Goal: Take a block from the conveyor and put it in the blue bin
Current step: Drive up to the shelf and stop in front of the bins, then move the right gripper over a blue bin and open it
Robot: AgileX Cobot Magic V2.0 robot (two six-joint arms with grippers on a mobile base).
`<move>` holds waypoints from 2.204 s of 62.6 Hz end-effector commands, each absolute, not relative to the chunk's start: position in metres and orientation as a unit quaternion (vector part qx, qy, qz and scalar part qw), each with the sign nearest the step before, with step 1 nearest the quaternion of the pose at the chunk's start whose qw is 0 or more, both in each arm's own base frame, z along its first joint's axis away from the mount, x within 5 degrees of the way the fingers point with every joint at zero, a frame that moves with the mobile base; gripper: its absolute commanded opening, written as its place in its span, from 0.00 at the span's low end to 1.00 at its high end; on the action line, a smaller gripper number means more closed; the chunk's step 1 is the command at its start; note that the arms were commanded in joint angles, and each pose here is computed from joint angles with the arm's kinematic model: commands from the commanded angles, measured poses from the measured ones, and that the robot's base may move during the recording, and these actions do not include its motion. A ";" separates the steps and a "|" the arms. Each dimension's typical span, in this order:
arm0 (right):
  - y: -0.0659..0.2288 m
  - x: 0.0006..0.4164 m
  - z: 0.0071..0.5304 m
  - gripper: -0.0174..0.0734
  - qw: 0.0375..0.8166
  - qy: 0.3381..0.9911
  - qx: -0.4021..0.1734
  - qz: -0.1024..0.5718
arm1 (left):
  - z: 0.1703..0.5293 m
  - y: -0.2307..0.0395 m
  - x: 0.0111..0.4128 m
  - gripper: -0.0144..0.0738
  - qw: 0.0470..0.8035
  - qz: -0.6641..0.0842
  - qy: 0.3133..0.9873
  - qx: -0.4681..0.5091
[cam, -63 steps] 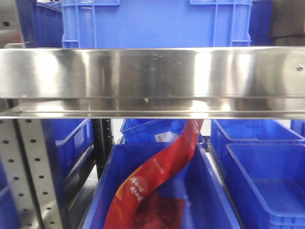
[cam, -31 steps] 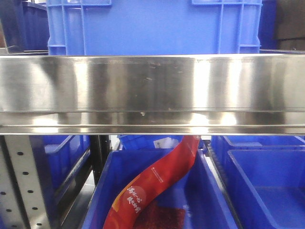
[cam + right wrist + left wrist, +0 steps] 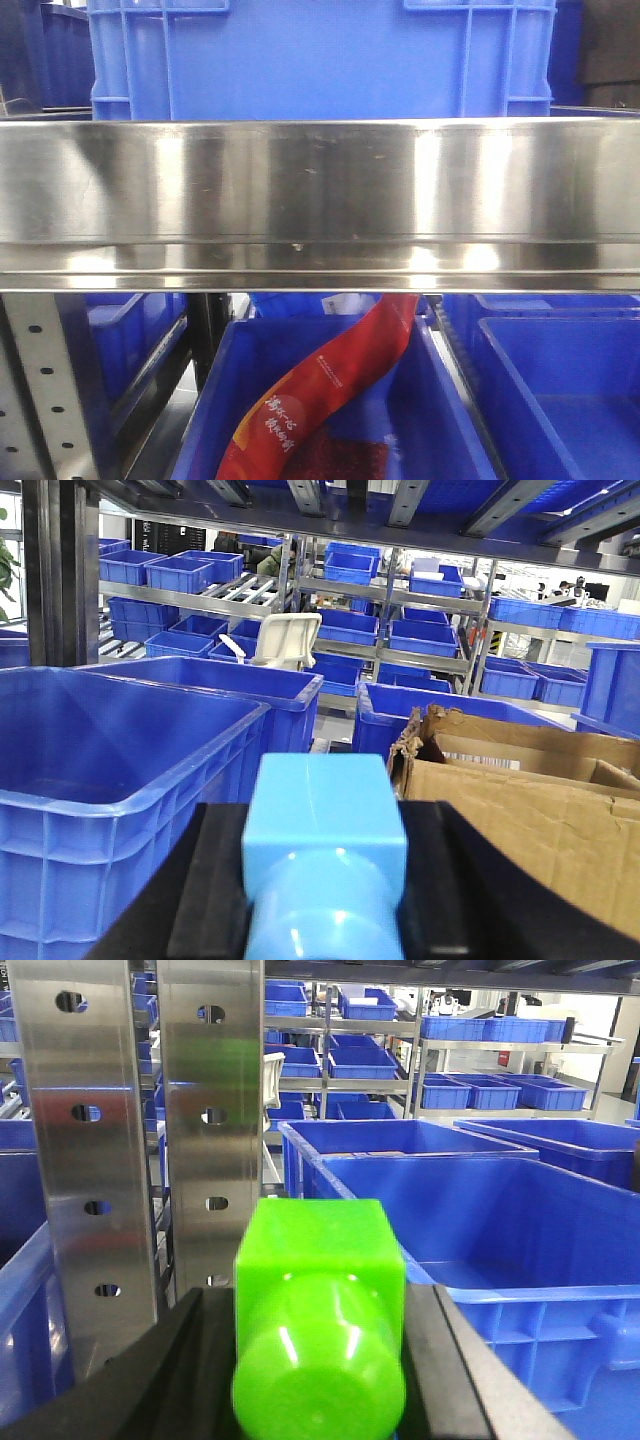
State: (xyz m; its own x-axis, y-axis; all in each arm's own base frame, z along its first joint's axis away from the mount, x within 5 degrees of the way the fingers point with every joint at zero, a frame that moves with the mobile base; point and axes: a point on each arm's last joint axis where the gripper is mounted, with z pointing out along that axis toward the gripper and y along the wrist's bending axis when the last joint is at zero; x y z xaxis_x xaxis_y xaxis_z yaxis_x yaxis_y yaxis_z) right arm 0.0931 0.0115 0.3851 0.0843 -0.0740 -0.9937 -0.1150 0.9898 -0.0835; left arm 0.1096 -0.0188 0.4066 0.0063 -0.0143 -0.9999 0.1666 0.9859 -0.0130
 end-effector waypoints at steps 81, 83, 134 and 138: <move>0.035 0.145 0.440 0.01 0.720 0.681 -0.050 0.124 | 0.464 -0.061 0.165 0.04 0.693 -0.111 0.701 0.129; 0.040 0.152 0.441 0.01 0.714 0.686 -0.057 0.131 | 0.463 -0.068 0.170 0.04 0.685 -0.119 0.705 0.139; 0.151 0.319 0.423 0.01 0.547 0.807 -0.151 0.165 | 0.439 -0.177 0.326 0.04 0.527 -0.161 0.816 0.176; 0.152 0.321 0.420 0.02 0.542 0.810 -0.152 0.164 | 0.436 -0.178 0.329 0.04 0.525 -0.157 0.818 0.177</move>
